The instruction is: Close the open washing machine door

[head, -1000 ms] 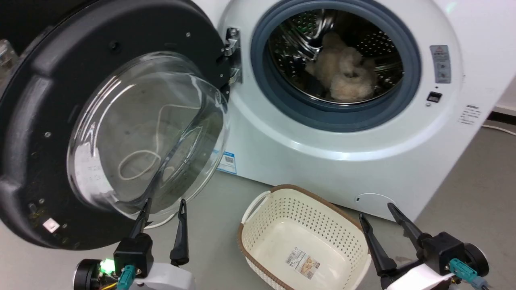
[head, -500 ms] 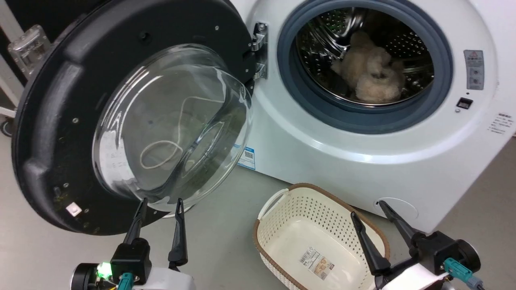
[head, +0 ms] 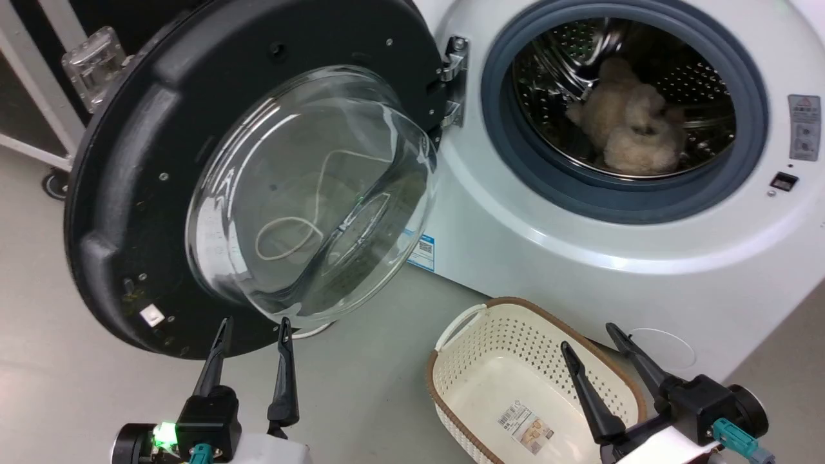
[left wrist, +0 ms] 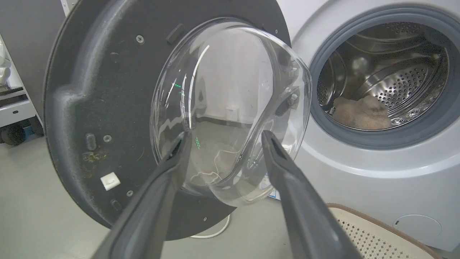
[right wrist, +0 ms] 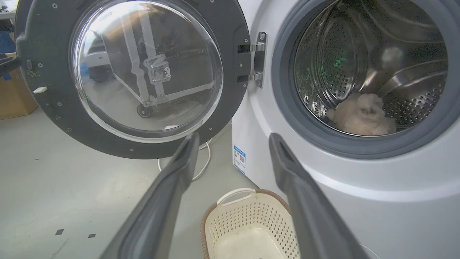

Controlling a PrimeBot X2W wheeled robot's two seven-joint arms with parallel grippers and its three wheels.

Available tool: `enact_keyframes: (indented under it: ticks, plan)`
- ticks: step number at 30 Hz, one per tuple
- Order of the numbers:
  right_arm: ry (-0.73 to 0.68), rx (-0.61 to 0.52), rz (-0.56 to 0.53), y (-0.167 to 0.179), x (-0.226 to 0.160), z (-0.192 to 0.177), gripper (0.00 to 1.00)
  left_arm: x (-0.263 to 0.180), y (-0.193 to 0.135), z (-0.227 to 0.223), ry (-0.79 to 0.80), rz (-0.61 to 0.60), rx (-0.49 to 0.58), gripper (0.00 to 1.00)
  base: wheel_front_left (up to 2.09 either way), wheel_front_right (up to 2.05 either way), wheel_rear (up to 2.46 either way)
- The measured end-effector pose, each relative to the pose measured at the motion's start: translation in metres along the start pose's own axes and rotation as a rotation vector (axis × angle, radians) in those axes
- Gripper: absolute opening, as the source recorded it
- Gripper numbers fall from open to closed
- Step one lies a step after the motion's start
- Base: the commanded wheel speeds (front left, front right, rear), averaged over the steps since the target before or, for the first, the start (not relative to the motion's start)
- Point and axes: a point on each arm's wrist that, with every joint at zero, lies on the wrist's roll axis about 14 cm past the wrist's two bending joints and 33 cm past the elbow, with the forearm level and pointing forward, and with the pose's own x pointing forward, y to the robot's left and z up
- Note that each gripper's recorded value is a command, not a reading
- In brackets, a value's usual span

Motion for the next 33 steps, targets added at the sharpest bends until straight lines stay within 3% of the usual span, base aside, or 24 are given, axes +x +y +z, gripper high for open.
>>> enact_keyframes:
  ticks: [6, 7, 8, 15, 25, 28, 33]
  plan:
    - [-0.003, 0.004, 0.036, 0.009, 0.004, -0.001, 1.00, -0.006, 0.007, -0.001, -0.001, 0.029, -0.004, 1.00, 0.00, 0.00, 0.00]
    - [-0.003, 0.005, 0.042, 0.011, 0.005, -0.001, 1.00, -0.007, 0.008, -0.001, -0.003, 0.032, -0.007, 0.60, 0.00, 0.00, 0.00]
    - [-0.008, 0.005, 0.049, 0.013, 0.006, -0.001, 1.00, -0.008, 0.009, -0.001, -0.001, 0.036, -0.012, 0.00, 0.00, 0.00, 0.00]
    - [-0.011, 0.010, 0.086, 0.022, 0.010, -0.003, 1.00, -0.011, 0.021, 0.012, -0.045, 0.077, -0.034, 0.00, 0.00, 0.00, 0.00]
    - [0.020, 0.067, 0.083, 0.016, 0.010, -0.022, 1.00, 0.009, 0.101, 0.122, -0.422, 0.229, -0.129, 0.00, 0.00, 0.00, 0.00]
    - [0.011, 0.071, 0.072, 0.011, 0.009, -0.022, 1.00, 0.018, 0.141, 0.136, -0.479, 0.303, -0.197, 0.00, 0.00, 0.00, 0.00]
    - [0.028, 0.075, 0.019, -0.010, 0.002, -0.030, 1.00, 0.056, 0.187, 0.121, -0.352, 0.348, -0.406, 0.00, 0.00, 0.00, 0.00]
